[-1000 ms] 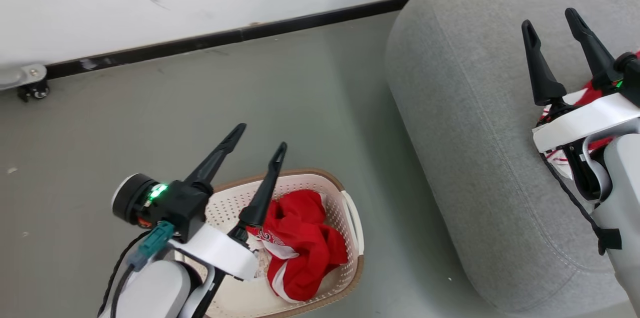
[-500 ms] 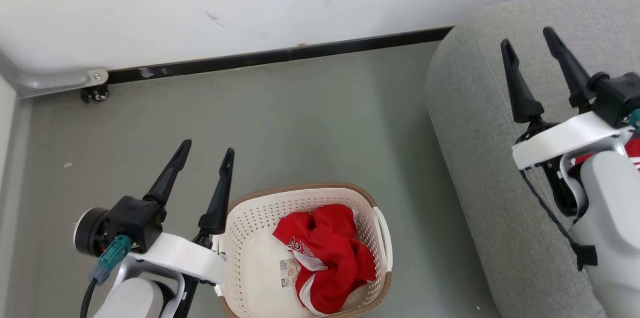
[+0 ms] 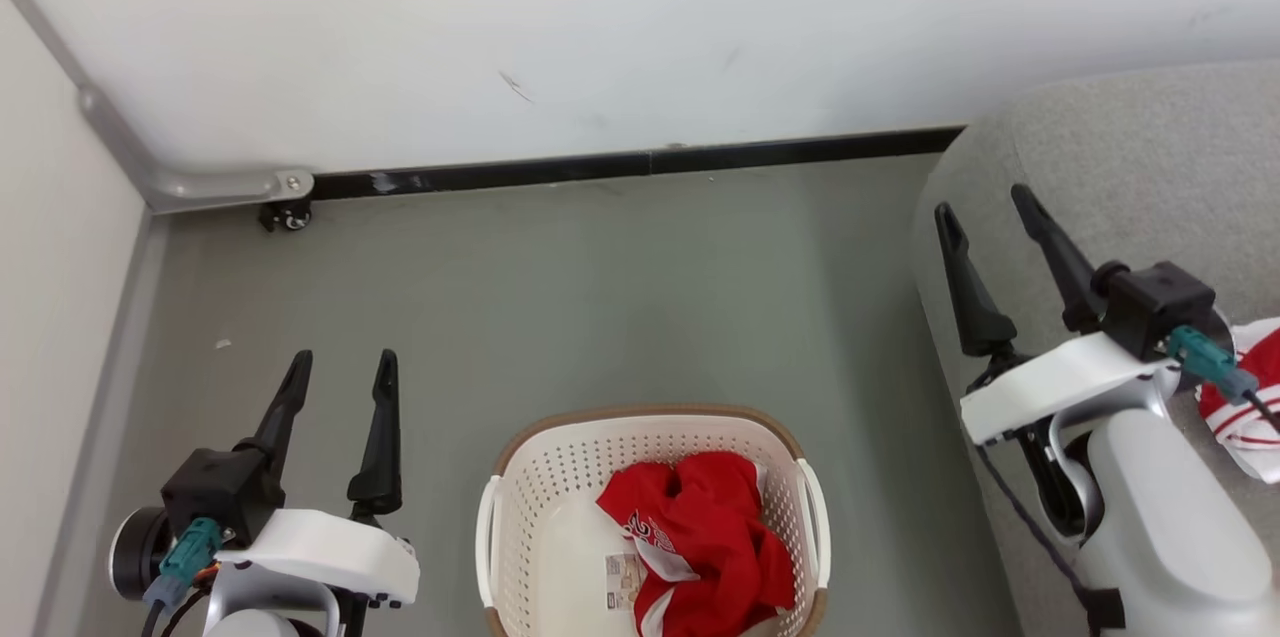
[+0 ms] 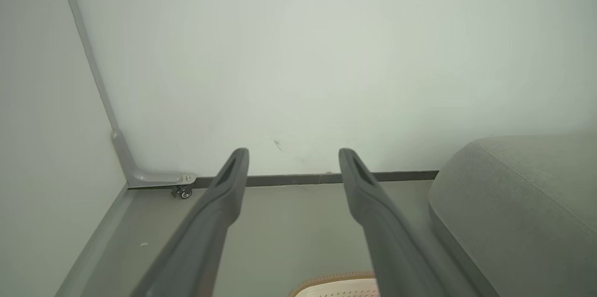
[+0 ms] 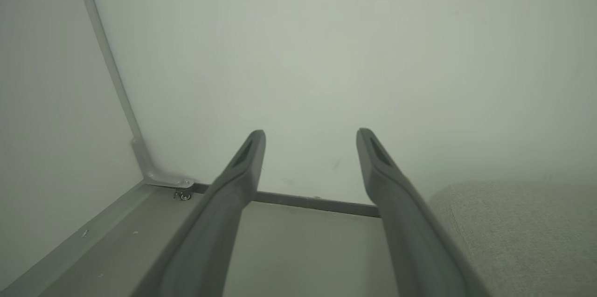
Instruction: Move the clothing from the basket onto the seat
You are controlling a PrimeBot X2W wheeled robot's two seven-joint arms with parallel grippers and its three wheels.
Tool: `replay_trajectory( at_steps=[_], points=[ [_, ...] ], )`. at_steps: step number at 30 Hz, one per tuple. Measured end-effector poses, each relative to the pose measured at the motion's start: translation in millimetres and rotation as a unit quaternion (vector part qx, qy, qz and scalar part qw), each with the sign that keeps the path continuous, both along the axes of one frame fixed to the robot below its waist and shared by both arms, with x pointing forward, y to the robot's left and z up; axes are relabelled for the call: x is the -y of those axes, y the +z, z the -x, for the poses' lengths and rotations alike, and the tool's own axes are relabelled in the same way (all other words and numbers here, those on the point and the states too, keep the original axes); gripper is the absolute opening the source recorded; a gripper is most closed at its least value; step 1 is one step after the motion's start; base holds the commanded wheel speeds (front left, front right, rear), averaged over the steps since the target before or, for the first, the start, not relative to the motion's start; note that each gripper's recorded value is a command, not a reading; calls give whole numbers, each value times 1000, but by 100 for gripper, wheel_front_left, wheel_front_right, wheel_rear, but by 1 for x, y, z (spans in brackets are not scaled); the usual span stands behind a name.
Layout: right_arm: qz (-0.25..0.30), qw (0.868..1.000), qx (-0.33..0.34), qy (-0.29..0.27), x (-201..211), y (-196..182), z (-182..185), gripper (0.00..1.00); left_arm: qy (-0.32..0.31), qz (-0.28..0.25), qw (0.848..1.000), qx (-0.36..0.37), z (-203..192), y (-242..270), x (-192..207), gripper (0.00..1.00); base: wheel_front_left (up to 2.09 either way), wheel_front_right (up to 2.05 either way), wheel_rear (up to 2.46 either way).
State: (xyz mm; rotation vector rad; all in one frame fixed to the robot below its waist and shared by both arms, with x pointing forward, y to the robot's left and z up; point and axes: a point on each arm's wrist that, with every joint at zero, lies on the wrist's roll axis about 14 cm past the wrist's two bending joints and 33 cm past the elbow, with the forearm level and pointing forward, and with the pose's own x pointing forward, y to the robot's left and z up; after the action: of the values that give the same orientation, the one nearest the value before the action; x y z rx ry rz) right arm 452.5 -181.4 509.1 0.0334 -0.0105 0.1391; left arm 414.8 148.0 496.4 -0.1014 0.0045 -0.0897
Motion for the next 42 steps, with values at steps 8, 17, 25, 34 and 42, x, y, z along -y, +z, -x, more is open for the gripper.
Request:
replay_trajectory(
  at_steps=[8,17,25,34,42],
  points=[
    [-30,999,-23,2,-19,-18,21,100,59,5,998,10,14,10,-29,100,0,0,0],
    [-39,998,-43,-18,-15,-34,45,100,74,9,997,13,31,12,-35,100,0,0,0],
    [-37,997,-58,-18,-18,-43,62,100,75,9,997,12,43,10,-35,100,0,0,0],
    [-33,997,-73,-23,-15,-51,78,100,73,7,997,11,50,8,-31,100,0,0,0],
    [-31,996,-77,-22,-16,-53,88,100,80,3,997,11,53,7,-36,100,0,0,0]
  ],
)
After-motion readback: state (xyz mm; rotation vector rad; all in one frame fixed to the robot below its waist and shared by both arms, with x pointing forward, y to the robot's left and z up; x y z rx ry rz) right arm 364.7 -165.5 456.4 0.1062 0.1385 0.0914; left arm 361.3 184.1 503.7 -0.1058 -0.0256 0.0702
